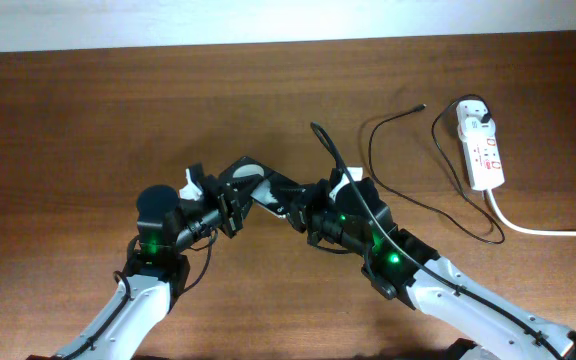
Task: Plug charger to phone and switch on socket
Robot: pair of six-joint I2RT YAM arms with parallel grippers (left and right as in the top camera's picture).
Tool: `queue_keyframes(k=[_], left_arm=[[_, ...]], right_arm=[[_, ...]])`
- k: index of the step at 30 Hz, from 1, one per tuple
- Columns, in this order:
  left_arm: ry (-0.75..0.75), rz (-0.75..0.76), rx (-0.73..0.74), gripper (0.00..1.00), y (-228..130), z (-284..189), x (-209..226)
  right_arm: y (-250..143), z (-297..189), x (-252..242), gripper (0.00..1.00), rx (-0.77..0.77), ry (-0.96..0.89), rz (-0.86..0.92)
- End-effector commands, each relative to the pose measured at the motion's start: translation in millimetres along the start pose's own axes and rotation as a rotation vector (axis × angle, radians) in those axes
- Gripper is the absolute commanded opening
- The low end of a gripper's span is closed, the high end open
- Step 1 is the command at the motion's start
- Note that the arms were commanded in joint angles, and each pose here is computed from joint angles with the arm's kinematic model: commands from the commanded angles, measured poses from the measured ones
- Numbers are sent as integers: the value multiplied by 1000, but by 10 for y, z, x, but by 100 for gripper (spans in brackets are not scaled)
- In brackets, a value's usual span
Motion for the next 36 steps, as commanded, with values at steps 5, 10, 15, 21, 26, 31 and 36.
queue_keyframes(k=[5,10,15,21,26,31,36], left_arm=[[116,170,-104,0,223,-13,268],[169,392,-116,0,281,-31,345],[272,597,-93,0,211,81,-107],[383,595,206,0,-107,203,-171],[362,433,519,0,-526,57,33],[380,394,576,0,-621,-47,128],[384,382,580,0,-631,-57,136]], right_arm=[[-111,-103,-560,99,43,-268,-4],[295,-415,-1148,99,-178,-595,-241],[601,-955,-1068,99,-197,-667,-403],[632,-1752,-999,99,-268,-701,-431],[901,-2251,-1274,99,-348,-946,-508],[1171,-2430,-1452,15,-370,-1054,-386],[1656,-2553,-1167,4,-278,-1092,-217]])
Point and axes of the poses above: each gripper's point midway between its finger pads, its own z axis out along the fingers, its own x axis along the line the jaws close on, y = z × x, the point moved 2 cm from there along -z, back along the fingers, and after that the axes turned 9 degrees about -z, right-handed, at the moved point
